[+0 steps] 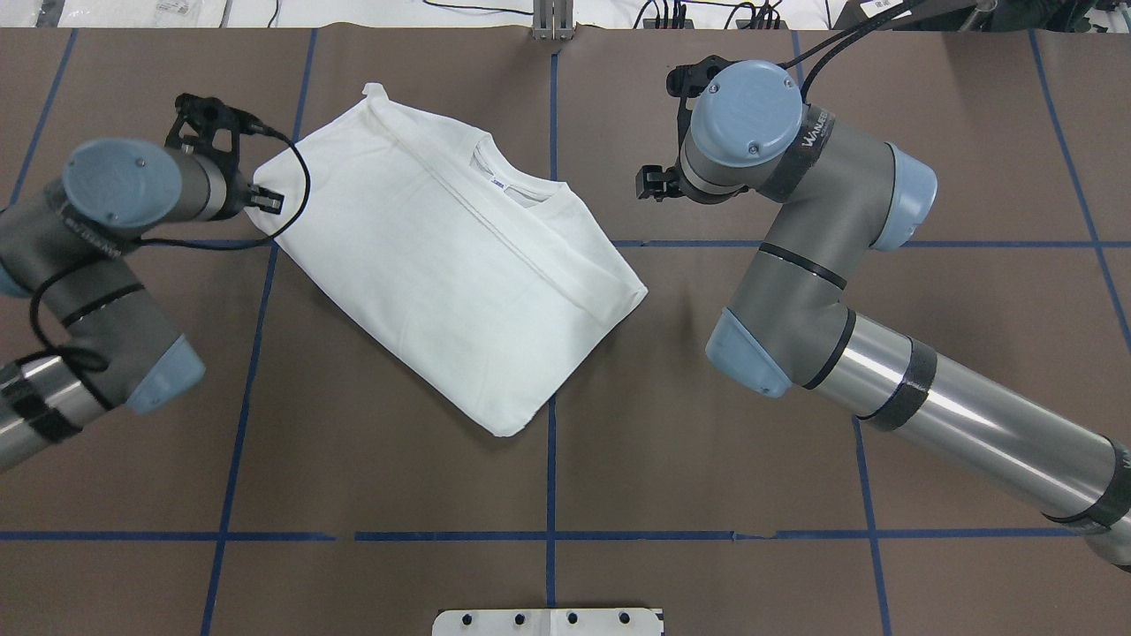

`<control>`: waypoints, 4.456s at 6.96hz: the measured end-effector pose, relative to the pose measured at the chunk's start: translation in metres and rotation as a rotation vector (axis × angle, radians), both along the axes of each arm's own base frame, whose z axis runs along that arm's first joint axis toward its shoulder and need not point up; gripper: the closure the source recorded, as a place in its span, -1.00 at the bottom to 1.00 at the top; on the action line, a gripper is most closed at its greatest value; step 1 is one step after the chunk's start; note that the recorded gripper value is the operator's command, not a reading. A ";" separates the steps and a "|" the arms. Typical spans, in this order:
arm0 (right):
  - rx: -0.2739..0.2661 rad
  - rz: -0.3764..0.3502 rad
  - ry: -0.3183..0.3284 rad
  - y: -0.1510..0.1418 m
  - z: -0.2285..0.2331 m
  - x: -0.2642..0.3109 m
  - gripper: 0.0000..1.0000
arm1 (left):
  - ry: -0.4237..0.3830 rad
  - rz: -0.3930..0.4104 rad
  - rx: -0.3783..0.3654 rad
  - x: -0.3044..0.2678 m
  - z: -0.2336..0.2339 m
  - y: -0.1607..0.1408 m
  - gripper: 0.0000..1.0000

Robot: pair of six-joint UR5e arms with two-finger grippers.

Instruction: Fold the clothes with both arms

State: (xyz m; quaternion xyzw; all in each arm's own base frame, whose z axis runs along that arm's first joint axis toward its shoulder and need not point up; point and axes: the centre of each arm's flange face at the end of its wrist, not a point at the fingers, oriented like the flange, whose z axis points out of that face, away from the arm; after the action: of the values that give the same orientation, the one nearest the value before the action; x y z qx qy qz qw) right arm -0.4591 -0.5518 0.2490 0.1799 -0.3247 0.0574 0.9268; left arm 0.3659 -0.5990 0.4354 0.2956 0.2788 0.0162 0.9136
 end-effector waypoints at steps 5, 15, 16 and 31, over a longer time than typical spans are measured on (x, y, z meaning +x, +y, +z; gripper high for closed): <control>0.024 -0.012 -0.028 0.007 -0.001 -0.016 -1.00 | 0.086 -0.052 0.095 0.030 -0.030 -0.130 -1.00; 0.087 0.193 -0.195 -0.025 -0.020 -0.191 -0.08 | 0.248 0.014 0.132 -0.003 -0.048 -0.101 -1.00; 0.089 0.195 -0.195 -0.027 -0.021 -0.195 0.41 | 0.249 0.015 0.132 -0.002 -0.048 -0.100 -1.00; 0.103 0.114 -0.204 0.141 0.050 -0.064 -1.00 | 0.274 0.022 0.128 0.009 -0.043 -0.089 -1.00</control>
State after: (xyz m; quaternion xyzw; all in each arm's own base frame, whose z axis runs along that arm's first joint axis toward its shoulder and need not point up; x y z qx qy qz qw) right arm -0.5234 -0.4108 0.2987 0.2385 -0.4090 0.1112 0.8737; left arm 0.3754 -0.6878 0.3926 0.3494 0.4025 0.0036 0.8461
